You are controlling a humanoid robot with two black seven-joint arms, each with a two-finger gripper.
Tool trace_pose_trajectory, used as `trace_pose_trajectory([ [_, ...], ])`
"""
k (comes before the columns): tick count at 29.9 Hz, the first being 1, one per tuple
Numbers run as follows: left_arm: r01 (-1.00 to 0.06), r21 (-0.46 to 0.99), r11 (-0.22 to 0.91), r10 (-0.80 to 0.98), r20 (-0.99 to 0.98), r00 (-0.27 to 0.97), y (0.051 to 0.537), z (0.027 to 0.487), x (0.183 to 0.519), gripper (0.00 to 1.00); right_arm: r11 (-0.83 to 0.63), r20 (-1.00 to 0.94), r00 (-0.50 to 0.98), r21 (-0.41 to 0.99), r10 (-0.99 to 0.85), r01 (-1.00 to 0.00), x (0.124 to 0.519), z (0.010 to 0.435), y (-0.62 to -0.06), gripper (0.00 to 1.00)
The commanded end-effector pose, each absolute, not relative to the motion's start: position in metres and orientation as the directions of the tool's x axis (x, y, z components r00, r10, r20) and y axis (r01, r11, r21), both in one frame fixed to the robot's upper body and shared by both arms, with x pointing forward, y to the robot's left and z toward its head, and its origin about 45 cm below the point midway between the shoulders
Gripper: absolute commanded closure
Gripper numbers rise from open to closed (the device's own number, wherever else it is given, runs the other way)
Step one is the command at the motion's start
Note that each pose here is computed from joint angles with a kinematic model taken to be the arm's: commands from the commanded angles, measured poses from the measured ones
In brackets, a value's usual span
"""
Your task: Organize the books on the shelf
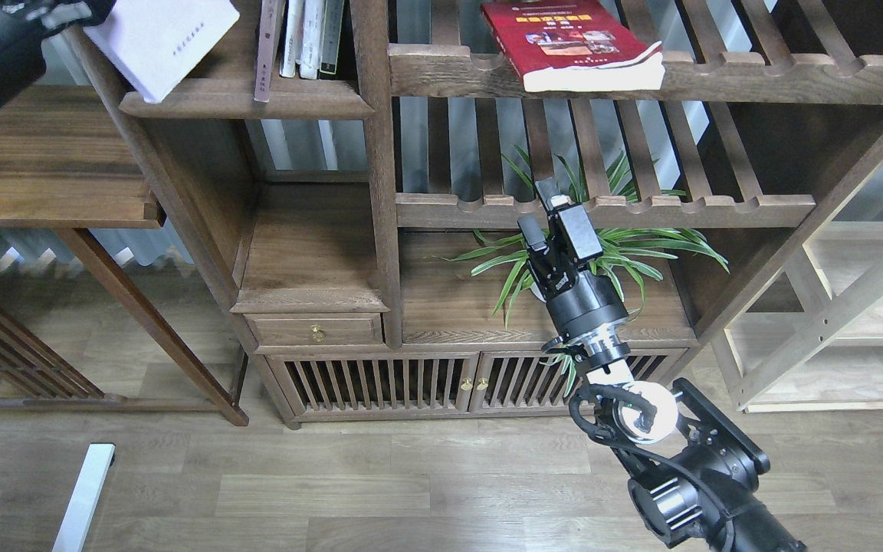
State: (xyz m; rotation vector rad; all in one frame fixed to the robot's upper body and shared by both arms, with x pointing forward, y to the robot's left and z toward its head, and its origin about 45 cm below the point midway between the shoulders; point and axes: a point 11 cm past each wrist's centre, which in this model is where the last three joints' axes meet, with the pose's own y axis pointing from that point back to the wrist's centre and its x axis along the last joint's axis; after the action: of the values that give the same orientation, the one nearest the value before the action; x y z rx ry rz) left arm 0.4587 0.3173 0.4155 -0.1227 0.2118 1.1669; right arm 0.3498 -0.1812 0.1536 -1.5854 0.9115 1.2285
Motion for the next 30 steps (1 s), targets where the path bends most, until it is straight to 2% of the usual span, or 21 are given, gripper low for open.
trace_pose_trajectory([
  [1,-0.913,0.021,0.408,0.892,-0.225,0.393,0.304,0.421,0.469,0.96,-0.317,-0.973,0.232,-0.213,-0.022,-0.924,0.350,0.154,-0.181,0.02],
  [9,-0.913,0.045,0.405,0.893,-0.233,0.385,0.299,0.420,0.480,0.96,-0.313,-0.974,0.225,-0.207,-0.021,-0.927,0.348,0.151,-0.183,0.02],
  [30,-0.916,0.056,0.397,0.894,-0.250,0.372,0.300,0.415,0.484,0.94,-0.310,-0.975,0.222,-0.205,-0.018,-0.928,0.347,0.150,-0.183,0.02],
])
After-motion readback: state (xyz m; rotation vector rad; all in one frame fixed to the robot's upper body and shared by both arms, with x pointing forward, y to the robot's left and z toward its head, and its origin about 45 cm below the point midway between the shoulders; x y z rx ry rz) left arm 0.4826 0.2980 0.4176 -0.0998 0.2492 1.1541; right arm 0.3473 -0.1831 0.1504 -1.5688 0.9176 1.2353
